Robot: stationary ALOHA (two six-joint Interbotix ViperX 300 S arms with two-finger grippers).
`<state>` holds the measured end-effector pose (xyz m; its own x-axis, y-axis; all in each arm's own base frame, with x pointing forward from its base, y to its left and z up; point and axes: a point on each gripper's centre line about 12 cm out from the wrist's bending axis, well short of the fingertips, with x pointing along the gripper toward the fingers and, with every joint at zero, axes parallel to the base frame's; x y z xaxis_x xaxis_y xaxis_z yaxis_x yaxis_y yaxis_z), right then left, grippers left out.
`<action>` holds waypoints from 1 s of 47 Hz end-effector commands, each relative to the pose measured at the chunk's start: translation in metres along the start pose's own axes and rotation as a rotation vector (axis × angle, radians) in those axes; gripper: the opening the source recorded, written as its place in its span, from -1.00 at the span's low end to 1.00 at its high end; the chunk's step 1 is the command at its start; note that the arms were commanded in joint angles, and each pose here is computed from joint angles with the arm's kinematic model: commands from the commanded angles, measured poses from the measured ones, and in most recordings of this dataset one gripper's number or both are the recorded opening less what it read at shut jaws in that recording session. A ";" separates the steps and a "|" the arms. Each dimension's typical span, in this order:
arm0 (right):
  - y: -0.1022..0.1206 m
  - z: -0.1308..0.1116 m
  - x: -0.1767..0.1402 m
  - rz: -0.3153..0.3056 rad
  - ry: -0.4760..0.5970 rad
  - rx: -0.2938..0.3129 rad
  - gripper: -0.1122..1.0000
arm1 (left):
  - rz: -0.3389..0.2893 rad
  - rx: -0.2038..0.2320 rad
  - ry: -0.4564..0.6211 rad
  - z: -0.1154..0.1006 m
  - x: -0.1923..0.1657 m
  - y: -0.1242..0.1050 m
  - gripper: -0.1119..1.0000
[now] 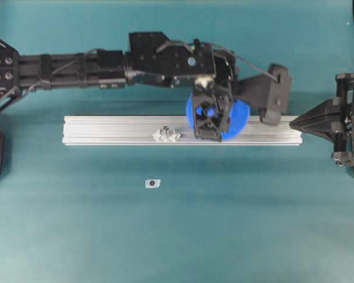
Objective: Find the location of the shaft and insert the large gear.
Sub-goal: 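Align the gear's bore with the right shaft using the left gripper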
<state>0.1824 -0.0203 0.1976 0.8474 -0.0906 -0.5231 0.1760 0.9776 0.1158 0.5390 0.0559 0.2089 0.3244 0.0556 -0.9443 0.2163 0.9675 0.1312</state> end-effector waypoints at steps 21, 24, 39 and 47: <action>0.000 0.006 -0.001 0.000 -0.020 0.011 -0.77 | 0.023 -0.029 -0.030 -0.002 -0.020 0.022 0.46; 0.000 0.005 -0.001 0.001 -0.020 0.010 -0.77 | 0.023 -0.038 -0.020 -0.005 -0.019 0.028 0.46; 0.000 0.006 -0.003 0.002 -0.026 0.010 -0.77 | 0.028 -0.044 -0.011 -0.011 -0.015 0.039 0.46; 0.000 0.006 -0.003 0.001 -0.025 0.011 -0.77 | 0.034 -0.035 -0.025 -0.008 -0.021 0.041 0.46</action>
<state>0.1813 -0.0202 0.2004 0.8553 -0.0916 -0.5100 0.1742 0.9778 0.1167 0.5351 0.0787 0.2094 0.3098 0.0600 -0.9489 0.2018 0.9711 0.1273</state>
